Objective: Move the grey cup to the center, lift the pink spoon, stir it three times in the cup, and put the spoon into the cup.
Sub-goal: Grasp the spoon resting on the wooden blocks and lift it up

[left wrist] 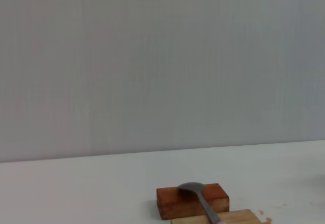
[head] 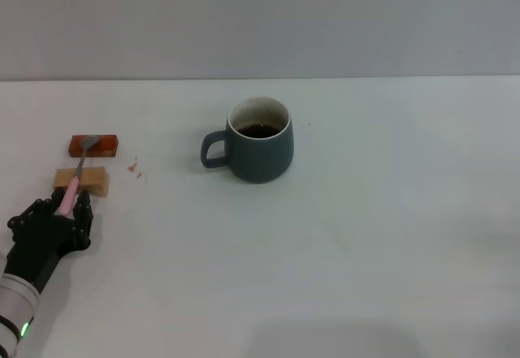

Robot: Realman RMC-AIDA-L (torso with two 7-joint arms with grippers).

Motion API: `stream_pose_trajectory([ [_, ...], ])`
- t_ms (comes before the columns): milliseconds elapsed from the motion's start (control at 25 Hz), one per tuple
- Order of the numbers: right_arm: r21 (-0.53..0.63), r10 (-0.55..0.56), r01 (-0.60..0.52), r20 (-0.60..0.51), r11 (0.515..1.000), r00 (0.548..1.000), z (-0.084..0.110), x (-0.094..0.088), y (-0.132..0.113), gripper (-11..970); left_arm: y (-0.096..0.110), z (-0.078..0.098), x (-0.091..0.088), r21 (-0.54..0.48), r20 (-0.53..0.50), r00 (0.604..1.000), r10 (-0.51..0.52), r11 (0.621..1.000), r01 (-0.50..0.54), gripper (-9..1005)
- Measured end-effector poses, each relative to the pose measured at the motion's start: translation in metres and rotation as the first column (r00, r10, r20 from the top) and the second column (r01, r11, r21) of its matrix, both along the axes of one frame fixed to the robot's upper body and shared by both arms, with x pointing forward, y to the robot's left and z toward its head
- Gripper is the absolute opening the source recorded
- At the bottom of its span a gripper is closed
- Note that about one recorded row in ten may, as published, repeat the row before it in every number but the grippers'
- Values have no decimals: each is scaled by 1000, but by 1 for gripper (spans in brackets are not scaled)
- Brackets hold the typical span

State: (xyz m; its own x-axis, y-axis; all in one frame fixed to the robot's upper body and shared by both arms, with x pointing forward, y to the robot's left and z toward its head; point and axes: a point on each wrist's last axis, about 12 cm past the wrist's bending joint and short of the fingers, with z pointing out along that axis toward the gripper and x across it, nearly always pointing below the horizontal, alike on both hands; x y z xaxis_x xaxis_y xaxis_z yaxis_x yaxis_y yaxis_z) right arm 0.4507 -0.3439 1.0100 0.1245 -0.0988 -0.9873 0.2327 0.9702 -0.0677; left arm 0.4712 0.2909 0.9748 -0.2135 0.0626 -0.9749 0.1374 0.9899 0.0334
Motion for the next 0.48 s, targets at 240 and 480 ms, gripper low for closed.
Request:
stream_pose_trajectory([
  [240, 1, 1, -1, 1, 1000, 1000, 0, 1, 0, -1, 1, 0, 0, -2, 1, 1000, 6, 1000, -6, 342],
  [480, 1, 1, -1, 4, 1000, 1000, 1, 1, 0, -1, 2, 1, 1, -4, 3, 1000, 12, 1000, -12, 339],
])
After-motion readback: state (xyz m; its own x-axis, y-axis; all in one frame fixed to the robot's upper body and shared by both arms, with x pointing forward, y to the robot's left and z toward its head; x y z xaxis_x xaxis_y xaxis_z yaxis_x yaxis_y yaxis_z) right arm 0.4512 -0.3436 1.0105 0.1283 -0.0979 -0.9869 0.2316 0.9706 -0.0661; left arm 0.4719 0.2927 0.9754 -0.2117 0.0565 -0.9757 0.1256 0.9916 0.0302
